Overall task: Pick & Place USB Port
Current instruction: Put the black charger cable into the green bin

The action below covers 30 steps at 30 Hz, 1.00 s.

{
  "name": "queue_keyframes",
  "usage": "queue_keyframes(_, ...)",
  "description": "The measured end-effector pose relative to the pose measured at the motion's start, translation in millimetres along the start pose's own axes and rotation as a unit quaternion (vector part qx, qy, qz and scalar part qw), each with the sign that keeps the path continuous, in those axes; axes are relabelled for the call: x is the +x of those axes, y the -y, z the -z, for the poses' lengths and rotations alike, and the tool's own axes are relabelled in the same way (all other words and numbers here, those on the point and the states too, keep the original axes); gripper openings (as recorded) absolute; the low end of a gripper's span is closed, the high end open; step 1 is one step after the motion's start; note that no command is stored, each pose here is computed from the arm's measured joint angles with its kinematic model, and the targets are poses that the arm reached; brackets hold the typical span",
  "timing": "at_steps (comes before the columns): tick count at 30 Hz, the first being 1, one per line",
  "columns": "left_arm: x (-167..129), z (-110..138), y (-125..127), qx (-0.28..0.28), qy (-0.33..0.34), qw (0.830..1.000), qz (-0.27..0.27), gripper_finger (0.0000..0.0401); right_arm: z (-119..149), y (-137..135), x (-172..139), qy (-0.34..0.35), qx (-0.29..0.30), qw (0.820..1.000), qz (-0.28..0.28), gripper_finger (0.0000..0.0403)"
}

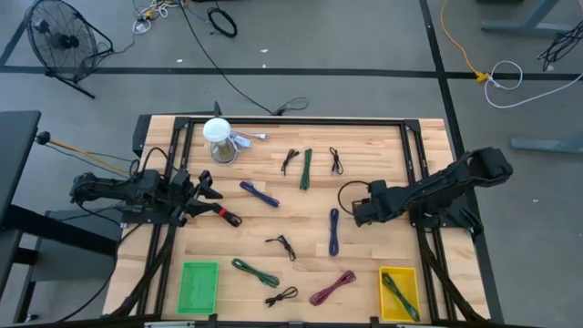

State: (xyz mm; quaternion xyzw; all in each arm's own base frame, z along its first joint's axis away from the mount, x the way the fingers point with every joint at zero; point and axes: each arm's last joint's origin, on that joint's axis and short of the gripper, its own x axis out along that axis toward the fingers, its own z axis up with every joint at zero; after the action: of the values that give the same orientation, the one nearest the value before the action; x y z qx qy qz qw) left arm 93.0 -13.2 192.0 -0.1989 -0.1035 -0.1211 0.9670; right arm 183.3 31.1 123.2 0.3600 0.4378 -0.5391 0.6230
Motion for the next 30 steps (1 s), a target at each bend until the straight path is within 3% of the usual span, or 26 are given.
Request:
queue_keyframes(7,0,0,0,0.001,0.000,1.000,0.000,0.0177,1,3,6,-0.001,0.005,1.000,-0.004,0.0176)
queue_keyframes(10,0,0,0,0.001,0.000,1.000,-0.002,0.0177,1,3,6,-0.004,0.002,1.000,-0.006,0.0131)
queue_keyframes(14,0,1,0,0.001,-0.003,1.000,-0.003,0.0177,1,3,6,-0.003,-0.022,1.000,-0.007,0.0025)
queue_keyframes(18,0,2,-1,0.002,-0.007,1.000,-0.006,0.0177,1,-6,0,0.006,-0.074,0.997,-0.034,0.0011)
queue_keyframes(20,0,2,-2,0.001,-0.008,1.000,-0.021,0.0177,0,-26,-14,0.021,-0.100,0.991,-0.084,0.0007)
queue_keyframes(25,1,3,-4,0.001,-0.006,0.999,-0.048,0.0177,-19,-72,-76,0.097,-0.182,0.958,-0.198,0.0004)
queue_keyframes(30,7,0,-2,-0.001,0.014,0.999,-0.037,0.0177,-29,-112,-154,0.198,-0.236,0.886,-0.348,0.0004)
